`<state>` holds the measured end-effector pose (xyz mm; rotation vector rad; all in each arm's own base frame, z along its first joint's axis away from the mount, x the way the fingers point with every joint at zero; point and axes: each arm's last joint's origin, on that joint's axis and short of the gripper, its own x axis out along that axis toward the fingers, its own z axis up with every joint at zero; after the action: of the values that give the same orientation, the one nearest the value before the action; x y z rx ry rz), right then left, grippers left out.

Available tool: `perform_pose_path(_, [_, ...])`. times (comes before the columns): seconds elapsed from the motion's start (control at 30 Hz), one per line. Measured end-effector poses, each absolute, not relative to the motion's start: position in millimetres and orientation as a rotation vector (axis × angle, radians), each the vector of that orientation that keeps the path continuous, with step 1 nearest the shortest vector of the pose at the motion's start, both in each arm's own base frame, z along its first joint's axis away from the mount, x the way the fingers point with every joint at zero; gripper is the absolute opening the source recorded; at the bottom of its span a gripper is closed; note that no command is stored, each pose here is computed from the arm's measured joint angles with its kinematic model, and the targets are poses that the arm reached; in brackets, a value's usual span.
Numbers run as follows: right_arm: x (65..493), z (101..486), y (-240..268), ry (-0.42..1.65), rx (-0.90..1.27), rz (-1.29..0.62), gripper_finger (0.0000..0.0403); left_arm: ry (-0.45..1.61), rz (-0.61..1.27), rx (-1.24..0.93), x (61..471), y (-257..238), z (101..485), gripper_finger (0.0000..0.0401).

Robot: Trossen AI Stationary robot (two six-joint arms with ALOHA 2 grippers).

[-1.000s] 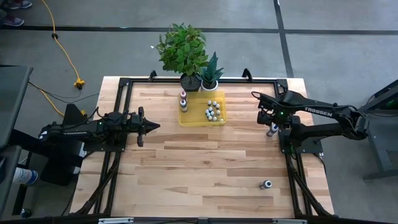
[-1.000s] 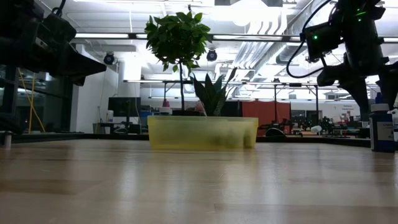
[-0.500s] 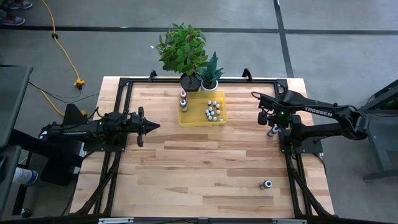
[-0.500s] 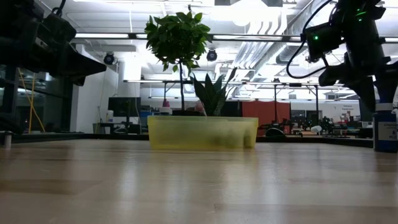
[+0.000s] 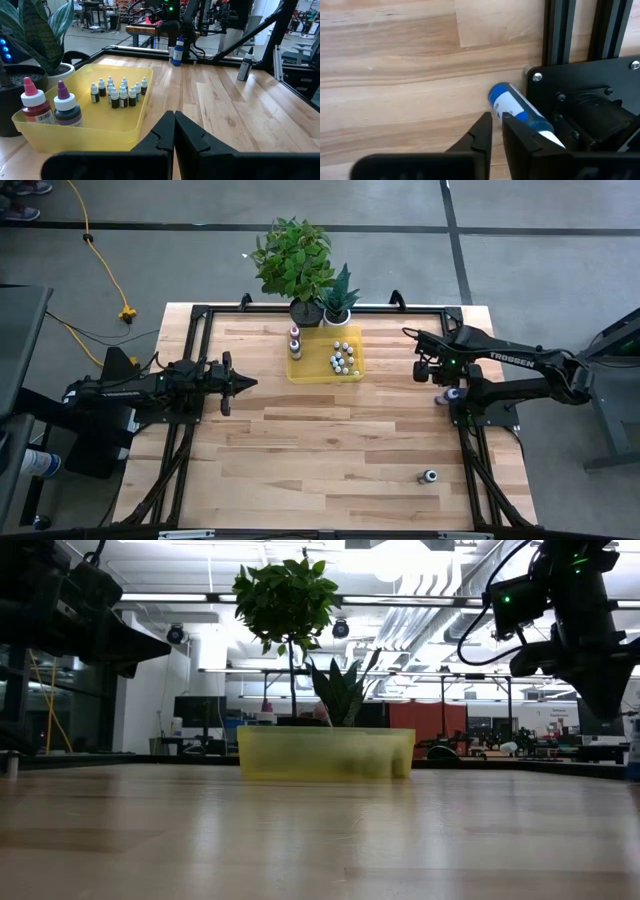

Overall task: Pick & Place food coloring
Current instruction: Put the large blue food coloring bottle into the yellow bin

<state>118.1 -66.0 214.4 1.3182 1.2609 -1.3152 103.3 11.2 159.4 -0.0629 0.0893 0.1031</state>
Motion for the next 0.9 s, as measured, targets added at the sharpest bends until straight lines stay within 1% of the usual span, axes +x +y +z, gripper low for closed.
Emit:
perform_pose_path(0.27, [118.7,215.6,-66.3,1.265,1.305,-1.297,0.0112,0.089,0.103,-0.063,103.3,11.2,159.4,0.0000])
perform_pose_path(0.37, [119.3,224.9,-67.3,1.259,1.281,-1.304,0.0144,0.089,0.103,-0.063,103.3,11.2,159.4,0.0000])
perform_pose_path(0.5, [110.6,244.6,-64.4,1.321,1.218,-1.386,0.0182,0.089,0.103,-0.063,103.3,11.2,159.4,0.0000])
perform_pose_path(0.57, [107.5,252.2,-61.9,1.318,1.228,-1.401,0.0197,0.089,0.104,-0.063,103.3,11.2,159.4,0.0000])
perform_pose_path(0.67, [105.1,252.6,-56.9,1.301,1.277,-1.390,0.0209,0.089,0.103,-0.063,103.3,11.2,159.4,0.0000])
perform_pose_path(0.8, [102.8,240.2,-49.2,1.368,1.330,-1.370,0.0213,0.089,0.103,-0.063,103.3,11.2,159.4,0.0000])
perform_pose_path(0.9, [103.2,237.3,-47.9,1.323,1.341,-1.375,0.0213,0.089,0.103,-0.063,103.3,11.2,159.4,0.0000])
